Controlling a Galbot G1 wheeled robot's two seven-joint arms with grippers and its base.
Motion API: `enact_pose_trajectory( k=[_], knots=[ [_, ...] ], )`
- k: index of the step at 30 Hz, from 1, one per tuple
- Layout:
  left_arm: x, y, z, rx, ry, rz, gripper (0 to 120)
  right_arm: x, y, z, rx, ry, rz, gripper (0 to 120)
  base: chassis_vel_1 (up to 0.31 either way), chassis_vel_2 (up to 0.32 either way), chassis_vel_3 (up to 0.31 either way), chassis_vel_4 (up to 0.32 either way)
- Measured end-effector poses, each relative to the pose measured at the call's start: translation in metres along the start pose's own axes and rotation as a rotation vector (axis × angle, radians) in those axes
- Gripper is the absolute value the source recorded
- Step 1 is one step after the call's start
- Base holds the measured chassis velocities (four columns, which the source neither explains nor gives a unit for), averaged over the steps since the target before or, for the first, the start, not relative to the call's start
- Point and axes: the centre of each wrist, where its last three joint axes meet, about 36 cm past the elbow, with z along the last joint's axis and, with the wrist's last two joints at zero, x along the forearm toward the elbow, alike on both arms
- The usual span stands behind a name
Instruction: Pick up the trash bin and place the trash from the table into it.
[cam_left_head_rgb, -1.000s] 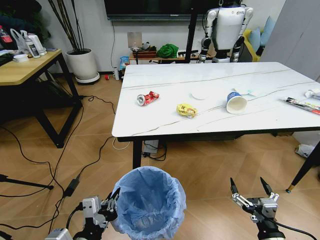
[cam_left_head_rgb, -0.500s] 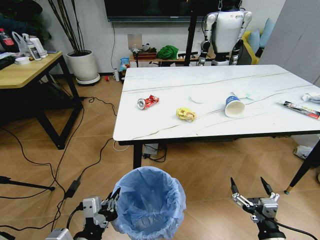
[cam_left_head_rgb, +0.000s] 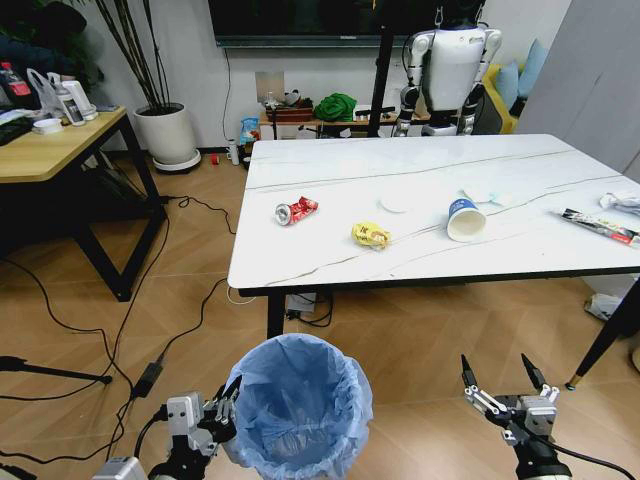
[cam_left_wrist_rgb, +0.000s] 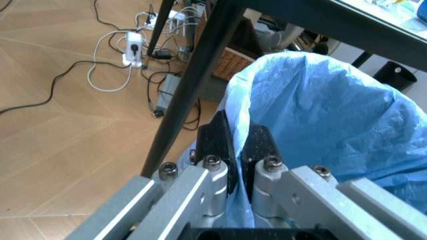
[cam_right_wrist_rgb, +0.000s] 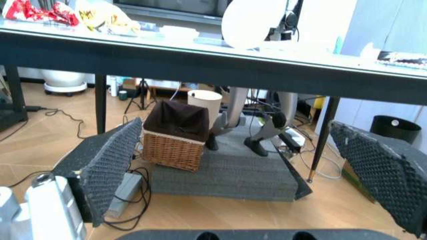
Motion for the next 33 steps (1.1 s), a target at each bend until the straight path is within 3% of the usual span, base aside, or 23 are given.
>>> enact_pose_trajectory(
  k=[33],
  knots=[
    [0.001, -0.0016, 0.0005, -0.006, -0.002, 0.0, 0, 0.0023, -0.0025, -0.0042, 0.008, -0.011, 0.002, 100, 0.0, 0.0, 0.0, 0.0]
  ],
)
